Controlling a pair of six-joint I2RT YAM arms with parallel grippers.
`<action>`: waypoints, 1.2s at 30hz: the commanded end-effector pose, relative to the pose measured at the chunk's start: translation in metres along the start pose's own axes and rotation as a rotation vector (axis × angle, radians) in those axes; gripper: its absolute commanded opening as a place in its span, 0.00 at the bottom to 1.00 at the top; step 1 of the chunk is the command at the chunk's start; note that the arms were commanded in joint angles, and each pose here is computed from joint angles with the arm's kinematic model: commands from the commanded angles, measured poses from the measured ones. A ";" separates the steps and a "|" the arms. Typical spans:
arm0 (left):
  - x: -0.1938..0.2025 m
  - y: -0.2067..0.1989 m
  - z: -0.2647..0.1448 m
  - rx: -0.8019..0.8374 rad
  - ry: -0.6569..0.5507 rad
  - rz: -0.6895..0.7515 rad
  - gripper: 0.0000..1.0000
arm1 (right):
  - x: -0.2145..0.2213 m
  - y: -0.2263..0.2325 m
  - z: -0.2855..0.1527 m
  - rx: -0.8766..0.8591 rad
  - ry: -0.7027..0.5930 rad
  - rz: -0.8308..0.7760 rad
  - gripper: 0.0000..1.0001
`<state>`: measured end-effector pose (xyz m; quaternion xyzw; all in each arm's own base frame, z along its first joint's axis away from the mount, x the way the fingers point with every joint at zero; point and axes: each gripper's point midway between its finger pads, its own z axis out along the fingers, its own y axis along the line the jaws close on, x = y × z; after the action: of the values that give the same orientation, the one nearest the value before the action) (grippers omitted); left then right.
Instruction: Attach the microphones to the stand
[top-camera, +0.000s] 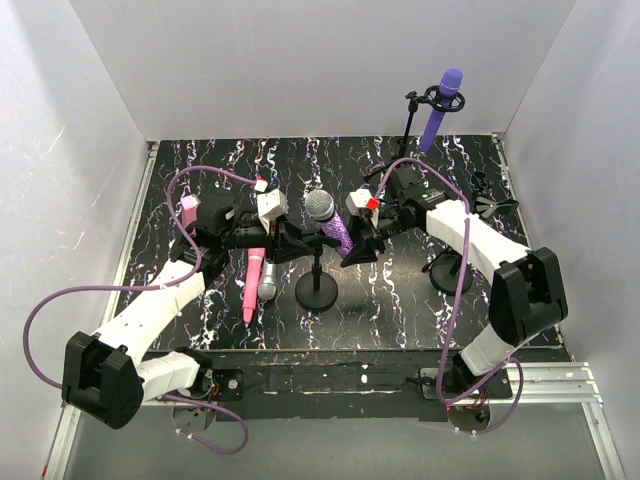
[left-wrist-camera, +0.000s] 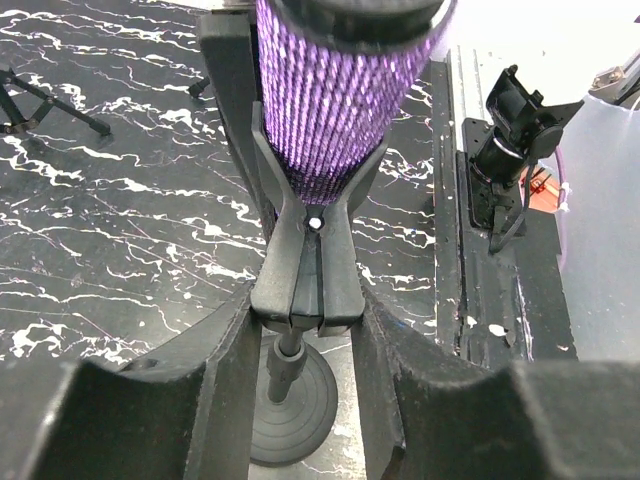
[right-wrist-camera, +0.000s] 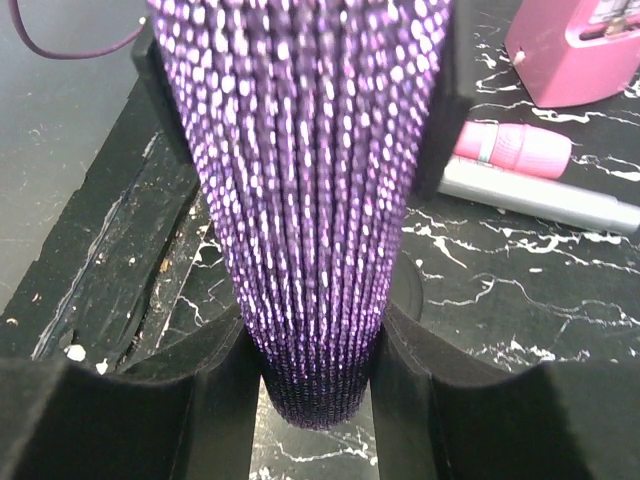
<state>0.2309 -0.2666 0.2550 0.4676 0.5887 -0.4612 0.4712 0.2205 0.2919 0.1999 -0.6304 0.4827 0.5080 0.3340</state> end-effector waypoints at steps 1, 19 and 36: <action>-0.002 -0.010 0.002 0.046 -0.028 -0.028 0.01 | -0.010 -0.006 0.022 -0.027 -0.009 -0.054 0.01; -0.009 -0.013 -0.005 -0.022 -0.057 -0.086 0.86 | -0.002 -0.010 0.020 0.054 0.006 0.045 0.41; -0.025 -0.020 -0.020 -0.061 -0.032 0.035 0.98 | -0.028 -0.002 -0.020 0.167 0.017 0.002 0.88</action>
<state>0.2108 -0.2527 0.2646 0.4358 0.6095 -0.4549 0.4812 0.2260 0.2905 0.2146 -0.6071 0.5219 0.4690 0.3731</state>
